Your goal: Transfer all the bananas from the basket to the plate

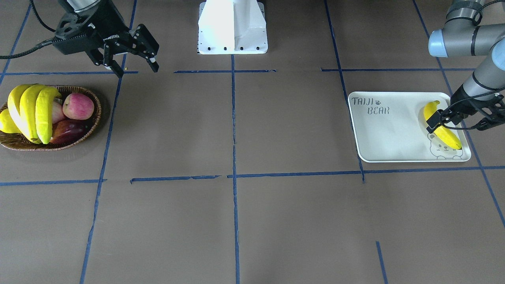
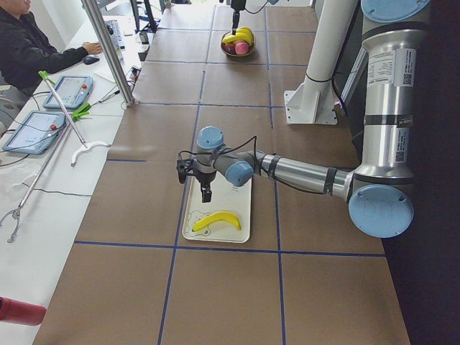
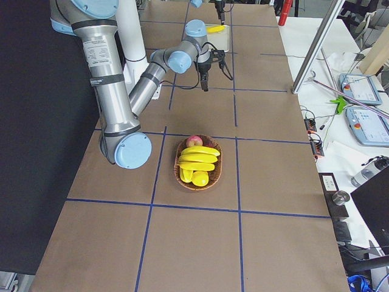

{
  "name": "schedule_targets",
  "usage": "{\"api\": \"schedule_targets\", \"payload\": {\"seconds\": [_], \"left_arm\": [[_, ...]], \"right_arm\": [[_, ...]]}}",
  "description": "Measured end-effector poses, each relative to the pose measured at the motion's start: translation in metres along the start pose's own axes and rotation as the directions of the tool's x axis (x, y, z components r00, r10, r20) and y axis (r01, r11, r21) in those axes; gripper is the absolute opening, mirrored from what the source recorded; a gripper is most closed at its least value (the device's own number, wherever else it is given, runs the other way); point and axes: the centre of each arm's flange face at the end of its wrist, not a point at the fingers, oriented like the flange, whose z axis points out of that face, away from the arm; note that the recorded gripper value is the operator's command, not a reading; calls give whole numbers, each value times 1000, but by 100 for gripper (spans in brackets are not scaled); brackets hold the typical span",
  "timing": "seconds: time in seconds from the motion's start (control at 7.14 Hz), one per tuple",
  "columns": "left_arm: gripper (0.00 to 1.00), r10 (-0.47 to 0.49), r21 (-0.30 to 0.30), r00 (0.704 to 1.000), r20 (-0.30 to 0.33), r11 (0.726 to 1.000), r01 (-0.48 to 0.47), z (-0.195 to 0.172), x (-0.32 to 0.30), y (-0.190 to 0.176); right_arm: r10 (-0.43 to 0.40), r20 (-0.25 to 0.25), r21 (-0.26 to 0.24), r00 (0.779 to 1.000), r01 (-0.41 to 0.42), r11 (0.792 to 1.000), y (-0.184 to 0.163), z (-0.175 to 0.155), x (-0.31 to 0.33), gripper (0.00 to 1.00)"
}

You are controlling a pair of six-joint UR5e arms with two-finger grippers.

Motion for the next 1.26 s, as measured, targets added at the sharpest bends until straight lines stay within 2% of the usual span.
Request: {"api": "schedule_targets", "payload": {"seconds": [0.28,0.56,0.7,0.84,0.98,1.26], "left_arm": [[100,-65,28,995,-78,997,67,-39,52,-4],[100,-145,-9,977,-155,989,145,-56,108,-2],[99,-162,-33,972,-169,987,158,-54,126,7],[100,-167,-47,970,-175,986,162,-53,136,13],[99,-168,-52,969,-179,986,161,-53,140,16],[99,-167,-55,969,-183,986,159,-54,143,18]], "right_arm": [[-45,-89,-43,995,41,998,16,4,75,100],[-74,-133,-70,988,65,995,35,33,148,100],[-70,-144,-77,987,59,995,38,54,176,99],[-62,-157,-87,986,48,995,39,70,193,93],[-54,-169,-97,984,38,995,38,82,203,79],[-47,-186,-117,981,25,993,39,95,212,80]]}}
